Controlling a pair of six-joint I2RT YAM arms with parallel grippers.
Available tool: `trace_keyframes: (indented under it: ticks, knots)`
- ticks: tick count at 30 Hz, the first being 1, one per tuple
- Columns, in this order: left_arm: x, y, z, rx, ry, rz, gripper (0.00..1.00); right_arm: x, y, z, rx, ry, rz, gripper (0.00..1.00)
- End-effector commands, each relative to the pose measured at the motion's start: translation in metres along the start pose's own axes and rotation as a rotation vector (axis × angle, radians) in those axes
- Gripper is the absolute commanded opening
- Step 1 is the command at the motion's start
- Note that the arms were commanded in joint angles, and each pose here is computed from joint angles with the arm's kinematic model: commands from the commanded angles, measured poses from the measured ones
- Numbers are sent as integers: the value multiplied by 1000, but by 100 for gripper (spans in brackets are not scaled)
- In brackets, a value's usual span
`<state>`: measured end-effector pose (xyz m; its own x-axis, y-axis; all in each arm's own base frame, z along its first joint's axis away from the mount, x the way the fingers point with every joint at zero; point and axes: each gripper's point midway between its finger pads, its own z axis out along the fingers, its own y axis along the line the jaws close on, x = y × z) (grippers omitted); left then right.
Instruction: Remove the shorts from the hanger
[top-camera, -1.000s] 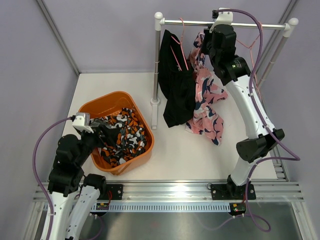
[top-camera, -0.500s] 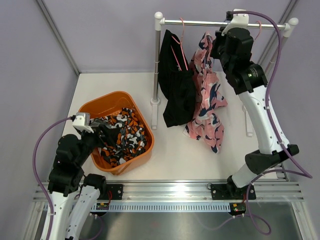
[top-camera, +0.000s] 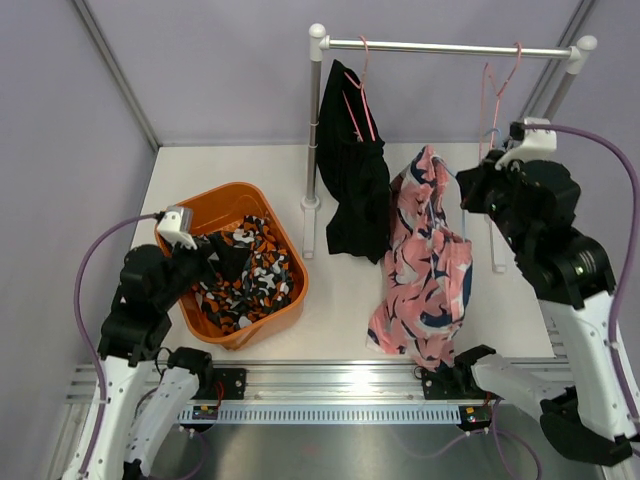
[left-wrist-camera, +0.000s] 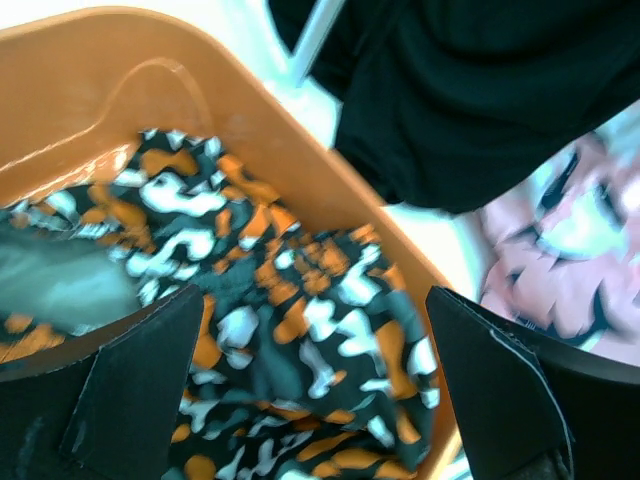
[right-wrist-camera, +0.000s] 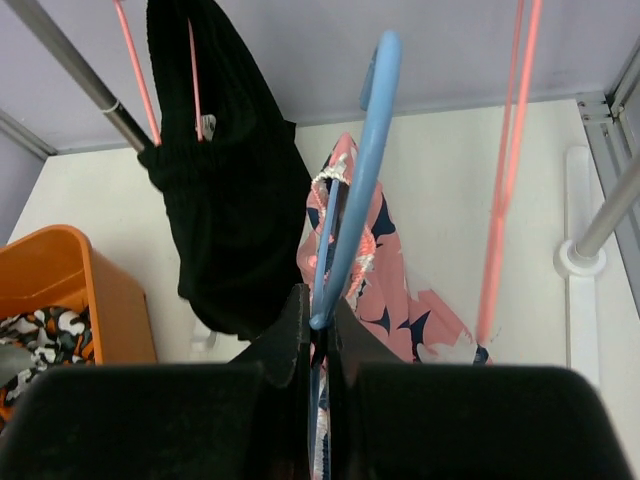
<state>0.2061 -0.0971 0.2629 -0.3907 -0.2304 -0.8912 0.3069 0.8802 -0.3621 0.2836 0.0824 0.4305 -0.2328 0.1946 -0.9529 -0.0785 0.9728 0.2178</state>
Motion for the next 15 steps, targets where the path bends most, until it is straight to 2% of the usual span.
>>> trace_keyframes:
  ticks: [1, 4, 6, 7, 9, 11, 12, 14, 15]
  knots:
    - [-67, -50, -3, 185, -140, 1, 98, 14, 0, -32, -56, 1, 53, 0]
    - [-91, -76, 3, 236, -156, -4, 98, 17, 0, -52, -96, 1, 62, 0]
    - [-99, -85, 12, 208, -165, 8, 98, 17, 1, -62, -116, 0, 66, 0]
    - [-92, -111, 20, 270, -122, 22, 98, 18, 3, -65, -130, 6, 64, 0]
    - [-95, -145, 21, 320, -121, 33, 98, 18, 2, -72, -138, 2, 65, 0]
    - [-96, -163, 41, 270, -120, 64, 98, 19, -2, -76, -128, 2, 59, 0]
    - [-86, -189, 41, 315, -96, 92, 98, 19, -2, -77, -125, 1, 57, 0]
    - [-88, -209, 54, 295, -115, 111, 98, 19, -4, -78, -119, 1, 51, 0]
    - [-85, -231, 64, 323, -120, 111, 99, 18, -3, -80, -128, 1, 51, 0]
